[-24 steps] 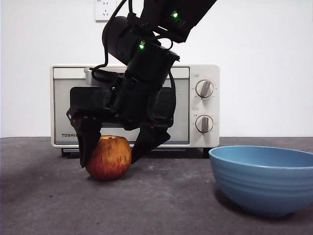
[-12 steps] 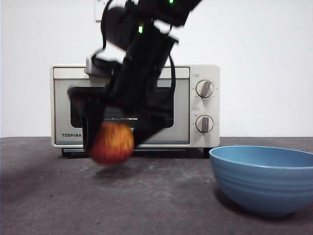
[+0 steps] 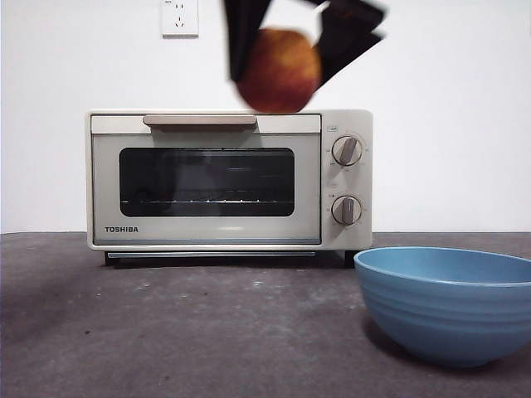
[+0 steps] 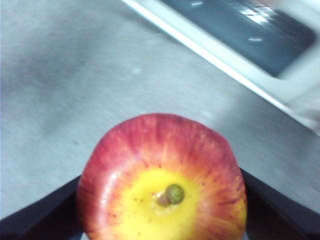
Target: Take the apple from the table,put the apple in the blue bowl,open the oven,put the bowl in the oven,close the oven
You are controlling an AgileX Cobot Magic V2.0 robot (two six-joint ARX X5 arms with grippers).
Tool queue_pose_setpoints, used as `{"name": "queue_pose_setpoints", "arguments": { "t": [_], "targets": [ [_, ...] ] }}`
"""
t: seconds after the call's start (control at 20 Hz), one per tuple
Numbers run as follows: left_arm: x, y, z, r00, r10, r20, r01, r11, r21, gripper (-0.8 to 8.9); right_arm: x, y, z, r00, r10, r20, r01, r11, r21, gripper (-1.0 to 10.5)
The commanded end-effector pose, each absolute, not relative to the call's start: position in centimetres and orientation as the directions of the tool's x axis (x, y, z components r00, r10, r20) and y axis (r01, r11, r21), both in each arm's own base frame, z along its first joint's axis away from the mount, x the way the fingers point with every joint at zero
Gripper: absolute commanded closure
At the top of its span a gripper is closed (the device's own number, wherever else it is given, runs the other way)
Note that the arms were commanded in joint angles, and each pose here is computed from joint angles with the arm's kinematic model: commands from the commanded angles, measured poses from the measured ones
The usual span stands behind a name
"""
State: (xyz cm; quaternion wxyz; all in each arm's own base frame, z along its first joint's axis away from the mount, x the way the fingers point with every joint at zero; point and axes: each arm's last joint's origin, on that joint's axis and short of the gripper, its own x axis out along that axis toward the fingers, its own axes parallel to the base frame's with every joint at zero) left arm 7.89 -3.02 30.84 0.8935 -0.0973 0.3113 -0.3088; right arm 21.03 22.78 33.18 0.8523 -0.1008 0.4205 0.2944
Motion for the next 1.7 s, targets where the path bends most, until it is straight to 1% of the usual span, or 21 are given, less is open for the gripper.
{"name": "queue_pose_setpoints", "arguments": {
  "t": [0.05, 0.15, 0.35, 0.45, 0.55, 0.65, 0.7, 0.85, 0.95, 1.1, 1.3, 1.5, 1.6, 1.7],
  "targets": [
    [7.9, -3.0, 31.5, 0.623, -0.619, -0.479, 0.512, 0.785, -0.348, 8.06, 19.3, 21.0, 32.0, 0.496, 0.365, -0.788, -0.572, 0.82, 0.019, 5.7],
    [7.9, -3.0, 31.5, 0.623, -0.619, -0.479, 0.513, 0.785, -0.348, 8.06, 17.6, 18.8, 30.5, 0.522, 0.33, -0.787, -0.538, 0.843, -0.004, 5.7],
    [7.9, -3.0, 31.5, 0.623, -0.619, -0.478, 0.512, 0.785, -0.348, 8.06, 15.7, 15.7, 26.6, 0.544, 0.312, -0.779, -0.457, 0.889, 0.037, 5.7],
    [7.9, -3.0, 31.5, 0.623, -0.619, -0.479, 0.512, 0.785, -0.348, 8.06, 15.6, 15.2, 24.6, 0.535, 0.307, -0.787, -0.442, 0.896, 0.049, 5.7],
    [7.9, -3.0, 31.5, 0.623, -0.619, -0.479, 0.512, 0.785, -0.349, 8.06, 15.8, 15.0, 22.7, 0.532, 0.332, -0.779, -0.431, 0.898, 0.088, 5.7],
    [7.9, -3.0, 31.5, 0.622, -0.619, -0.48, 0.511, 0.785, -0.349, 8.06, 15.7, 14.7, 20.9, 0.536, 0.336, -0.774, -0.406, 0.907, 0.113, 5.7],
    [7.9, -3.0, 31.5, 0.622, -0.619, -0.48, 0.512, 0.785, -0.349, 8.06, 15.6, 14.5, 20.3, 0.537, 0.336, -0.774, -0.406, 0.907, 0.112, 5.7],
    [8.0, -3.1, 31.5, 0.622, -0.619, -0.48, 0.511, 0.785, -0.349, 8.06, 15.4, 13.9, 19.0, 0.539, 0.298, -0.788, -0.381, 0.921, 0.087, 5.5],
    [8.3, -3.1, 31.5, 0.622, -0.618, -0.481, 0.506, 0.785, -0.356, 8.06, 15.3, 13.7, 18.2, 0.522, 0.328, -0.787, -0.388, 0.913, 0.123, 5.4],
    [8.8, -3.2, 31.5, 0.622, -0.619, -0.48, 0.504, 0.786, -0.359, 8.06, 15.3, 13.8, 18.0, 0.532, 0.353, -0.77, -0.394, 0.908, 0.144, 5.3],
    [9.7, -3.4, 31.6, 0.623, -0.619, -0.478, 0.503, 0.785, -0.361, 8.06, 15.2, 13.7, 17.9, 0.522, 0.342, -0.781, -0.391, 0.91, 0.137, 4.9],
    [10.8, -3.7, 31.6, 0.626, -0.62, -0.472, 0.504, 0.784, -0.361, 8.06, 15.3, 13.9, 18.2, 0.536, 0.352, -0.767, -0.397, 0.907, 0.139, 4.9],
    [11.7, -3.8, 31.7, 0.636, -0.622, -0.457, 0.506, 0.783, -0.362, 8.06, 15.6, 14.1, 19.4, 0.563, 0.37, -0.739, -0.414, 0.9, 0.136, 4.9],
    [12.9, -4.2, 31.7, 0.639, -0.629, -0.443, 0.509, 0.778, -0.369, 8.06, 15.7, 14.2, 21.7, 0.59, 0.396, -0.703, -0.432, 0.891, 0.139, 5.0]
  ]
}}
